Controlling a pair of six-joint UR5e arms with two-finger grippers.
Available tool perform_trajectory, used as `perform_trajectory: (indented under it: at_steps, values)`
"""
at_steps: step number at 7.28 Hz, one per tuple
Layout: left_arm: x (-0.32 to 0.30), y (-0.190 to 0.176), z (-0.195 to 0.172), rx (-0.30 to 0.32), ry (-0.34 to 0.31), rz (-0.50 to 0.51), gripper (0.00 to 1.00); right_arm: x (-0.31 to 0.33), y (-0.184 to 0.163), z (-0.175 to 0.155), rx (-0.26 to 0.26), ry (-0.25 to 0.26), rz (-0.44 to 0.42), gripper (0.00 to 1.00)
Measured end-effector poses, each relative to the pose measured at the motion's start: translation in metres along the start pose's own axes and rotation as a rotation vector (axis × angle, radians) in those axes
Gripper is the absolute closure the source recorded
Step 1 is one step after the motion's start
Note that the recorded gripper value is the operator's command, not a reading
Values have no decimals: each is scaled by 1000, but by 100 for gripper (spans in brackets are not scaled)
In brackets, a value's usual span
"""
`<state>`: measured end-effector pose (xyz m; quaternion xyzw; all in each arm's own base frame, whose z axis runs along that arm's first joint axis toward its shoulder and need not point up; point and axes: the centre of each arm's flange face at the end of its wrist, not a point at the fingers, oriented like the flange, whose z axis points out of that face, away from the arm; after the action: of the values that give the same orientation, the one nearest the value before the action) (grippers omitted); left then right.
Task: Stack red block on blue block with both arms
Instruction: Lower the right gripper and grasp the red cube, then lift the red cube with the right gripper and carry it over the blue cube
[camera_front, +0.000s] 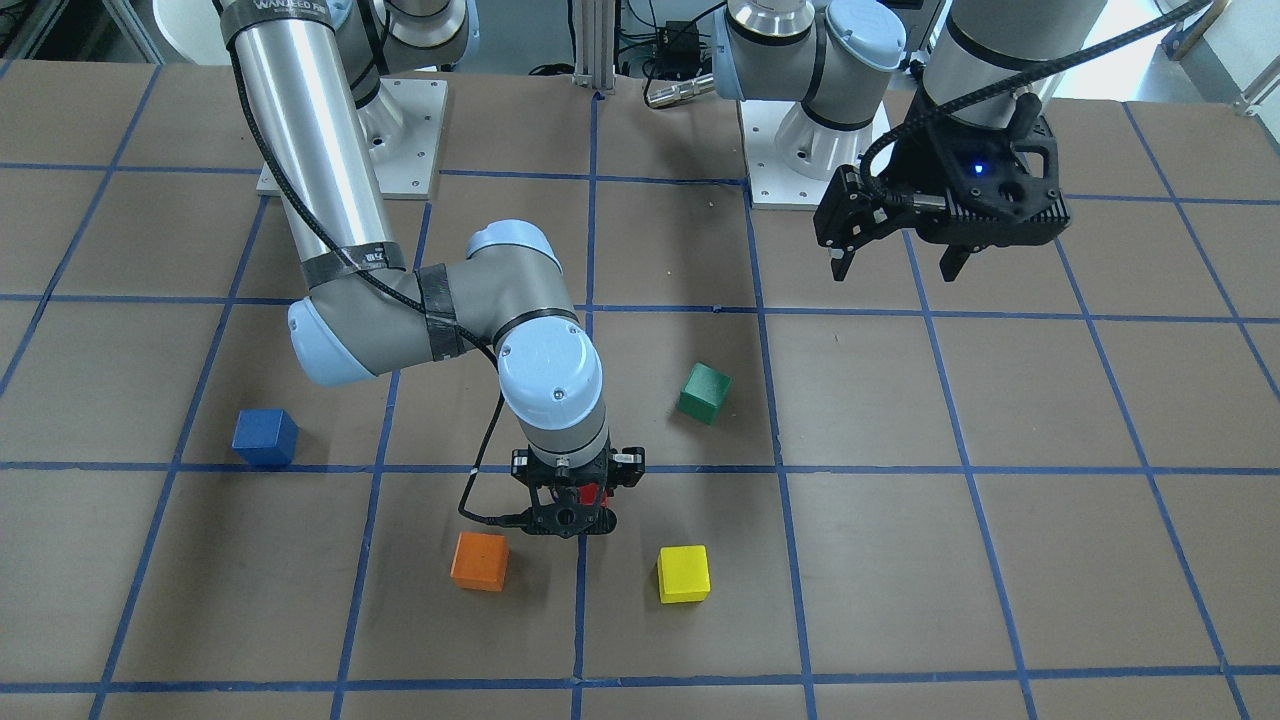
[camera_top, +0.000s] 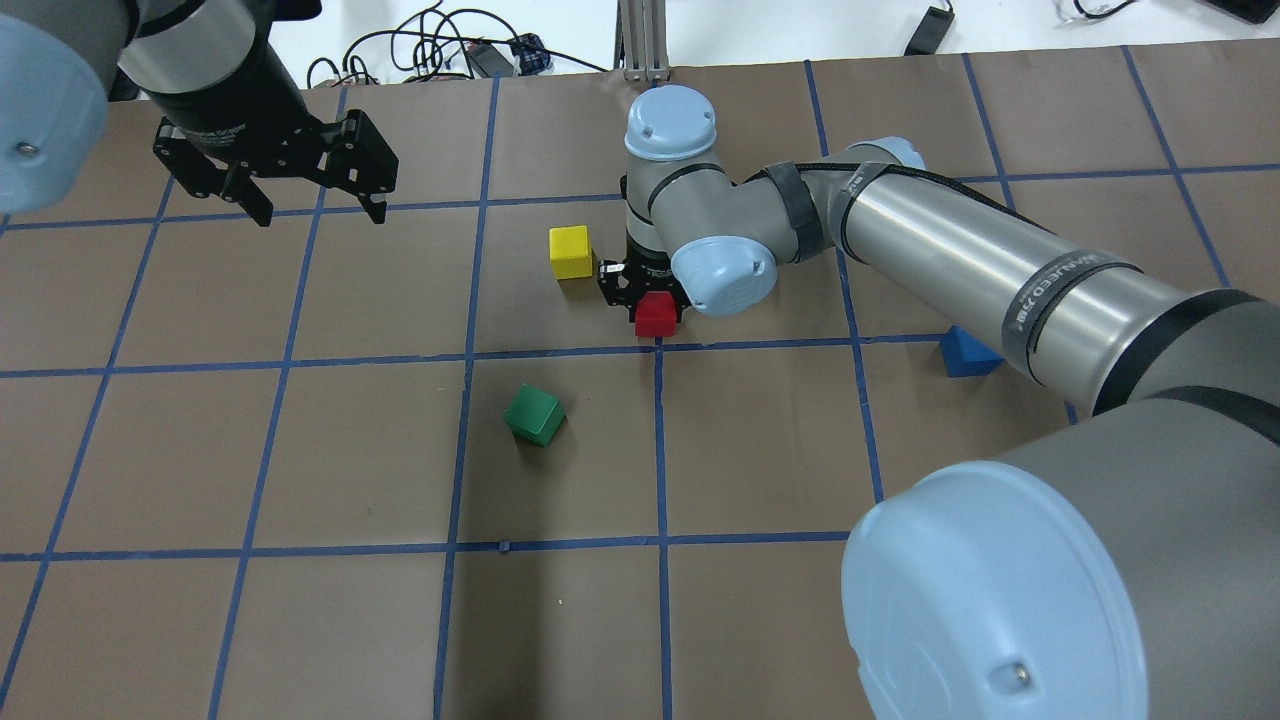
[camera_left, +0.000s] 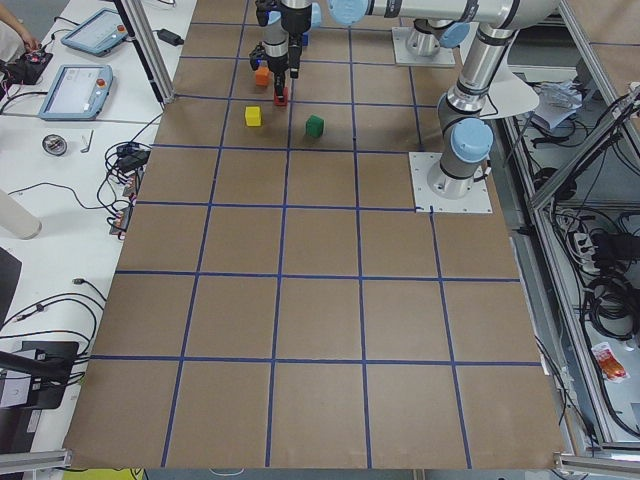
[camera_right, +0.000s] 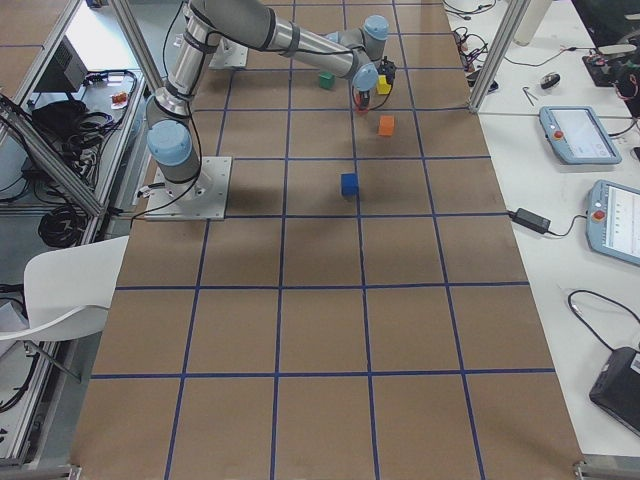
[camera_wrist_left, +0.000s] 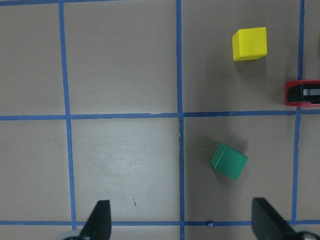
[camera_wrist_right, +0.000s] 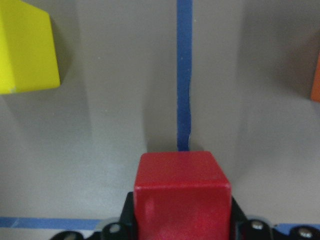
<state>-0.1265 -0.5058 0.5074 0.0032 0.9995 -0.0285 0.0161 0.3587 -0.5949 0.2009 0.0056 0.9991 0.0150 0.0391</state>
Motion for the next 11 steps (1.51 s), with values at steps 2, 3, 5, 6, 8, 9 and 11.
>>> perform_trajectory:
  at_steps: [2, 3, 5, 6, 8, 9, 11]
  values:
    - [2, 1, 0, -1, 0, 3, 0, 9, -2, -44, 19, -4, 16, 100]
    - [2, 1, 1, -1, -1, 4, 0, 23, -1, -76, 26, -6, 38, 100]
    - [2, 1, 1, -1, 0, 5, 0, 81, -7, -130, 32, -2, 127, 100]
    - [3, 1, 1, -2, 0, 5, 0, 118, -11, -153, 37, 1, 184, 100]
    - [4, 1, 1, -3, 1, 6, 0, 182, -18, -180, 41, 18, 256, 100]
    - [4, 2, 1, -3, 2, 5, 0, 207, -18, -185, 36, 41, 252, 100]
    - [4, 2, 1, -3, 2, 6, 0, 250, -13, -176, -16, 72, 217, 100]
